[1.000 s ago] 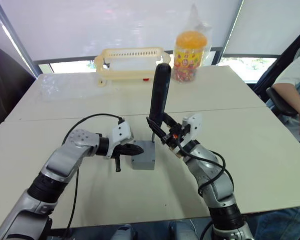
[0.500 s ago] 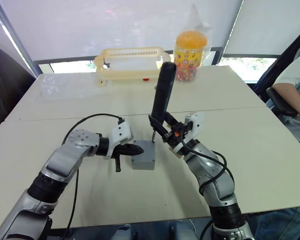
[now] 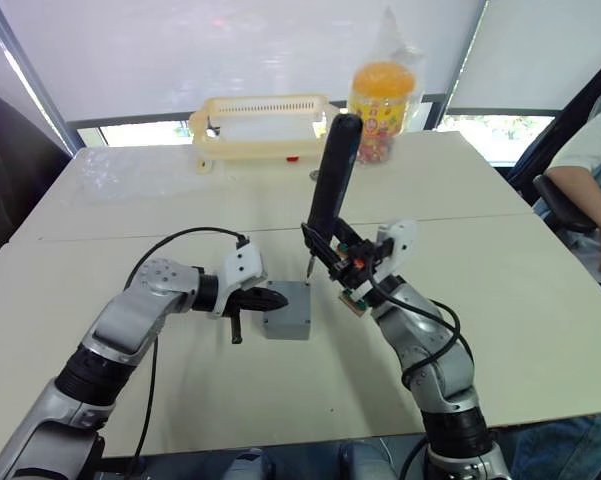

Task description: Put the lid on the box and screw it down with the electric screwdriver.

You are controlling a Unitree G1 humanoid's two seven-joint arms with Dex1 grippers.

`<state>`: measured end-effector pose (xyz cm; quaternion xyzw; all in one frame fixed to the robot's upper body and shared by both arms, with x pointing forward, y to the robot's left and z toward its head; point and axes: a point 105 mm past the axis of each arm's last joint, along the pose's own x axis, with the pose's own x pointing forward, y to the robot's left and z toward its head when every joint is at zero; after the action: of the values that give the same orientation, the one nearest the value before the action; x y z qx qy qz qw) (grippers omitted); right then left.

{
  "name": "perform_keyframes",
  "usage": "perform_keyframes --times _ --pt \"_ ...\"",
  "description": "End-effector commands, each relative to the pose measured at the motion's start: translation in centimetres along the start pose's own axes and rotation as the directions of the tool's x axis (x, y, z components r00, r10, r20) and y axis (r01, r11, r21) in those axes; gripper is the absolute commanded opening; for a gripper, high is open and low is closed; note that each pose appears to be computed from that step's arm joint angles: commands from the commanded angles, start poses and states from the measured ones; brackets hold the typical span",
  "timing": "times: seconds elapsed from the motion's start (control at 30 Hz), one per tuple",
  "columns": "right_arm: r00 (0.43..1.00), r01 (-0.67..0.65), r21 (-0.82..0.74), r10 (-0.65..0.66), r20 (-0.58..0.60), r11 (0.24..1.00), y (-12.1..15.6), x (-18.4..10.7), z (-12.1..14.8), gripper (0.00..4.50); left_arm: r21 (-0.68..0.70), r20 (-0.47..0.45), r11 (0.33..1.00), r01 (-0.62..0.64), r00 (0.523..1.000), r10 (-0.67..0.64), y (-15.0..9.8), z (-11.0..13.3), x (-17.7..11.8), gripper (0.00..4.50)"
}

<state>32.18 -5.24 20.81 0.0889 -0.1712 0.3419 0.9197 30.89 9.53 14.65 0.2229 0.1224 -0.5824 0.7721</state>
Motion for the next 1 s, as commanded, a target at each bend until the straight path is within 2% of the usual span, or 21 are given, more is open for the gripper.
perform_keyframes --times 0.03,1.0 --pt "0.995 -0.038 -0.035 0.041 0.091 0.999 1.1 0.1 2.6 1.77 -0.022 -0.022 1.000 0.003 1.000 -0.003 -0.1 -0.7 0.1 0.00" --pt "0.998 -0.036 -0.051 0.038 0.040 0.998 1.0 -0.2 0.8 1.77 -0.021 -0.027 1.000 -0.002 1.000 0.001 0.0 -0.8 -0.1 0.00"
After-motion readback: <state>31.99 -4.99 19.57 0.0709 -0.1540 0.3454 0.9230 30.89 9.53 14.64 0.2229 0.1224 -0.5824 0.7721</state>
